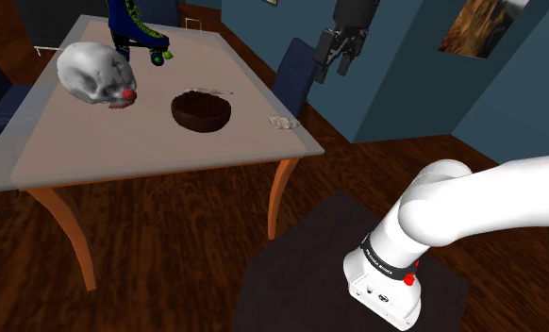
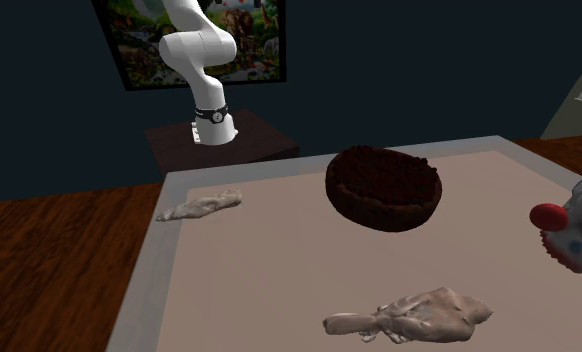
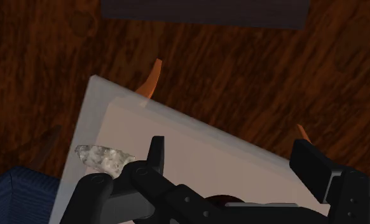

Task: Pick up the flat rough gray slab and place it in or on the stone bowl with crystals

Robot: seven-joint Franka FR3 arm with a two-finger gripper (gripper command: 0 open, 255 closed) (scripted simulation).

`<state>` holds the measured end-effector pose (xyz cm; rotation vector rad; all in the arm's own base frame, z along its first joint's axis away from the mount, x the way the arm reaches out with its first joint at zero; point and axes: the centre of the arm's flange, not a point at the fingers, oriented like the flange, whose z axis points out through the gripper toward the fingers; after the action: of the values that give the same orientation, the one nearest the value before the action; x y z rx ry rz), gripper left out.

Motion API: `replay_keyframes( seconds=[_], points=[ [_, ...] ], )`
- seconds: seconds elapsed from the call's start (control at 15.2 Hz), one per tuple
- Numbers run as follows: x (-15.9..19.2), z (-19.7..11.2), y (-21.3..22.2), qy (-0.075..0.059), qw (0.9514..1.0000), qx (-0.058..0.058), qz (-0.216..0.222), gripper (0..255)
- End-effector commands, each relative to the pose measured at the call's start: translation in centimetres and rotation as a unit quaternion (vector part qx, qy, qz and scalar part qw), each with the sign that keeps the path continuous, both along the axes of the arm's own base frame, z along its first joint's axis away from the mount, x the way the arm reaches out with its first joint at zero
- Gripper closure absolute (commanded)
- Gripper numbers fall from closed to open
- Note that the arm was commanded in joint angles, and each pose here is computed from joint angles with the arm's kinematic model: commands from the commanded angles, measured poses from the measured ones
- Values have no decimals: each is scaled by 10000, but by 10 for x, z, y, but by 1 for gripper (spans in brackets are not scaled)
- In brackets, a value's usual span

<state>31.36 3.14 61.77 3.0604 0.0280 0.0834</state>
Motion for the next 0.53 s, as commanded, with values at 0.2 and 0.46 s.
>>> replay_keyframes(
  seconds=[0.2, 0.46],
  points=[
    [10, -25, -28, 45, 9987, -56, 514, 0],
    [29, -58, -64, 105, 9927, -129, 1196, 0]
  ],
)
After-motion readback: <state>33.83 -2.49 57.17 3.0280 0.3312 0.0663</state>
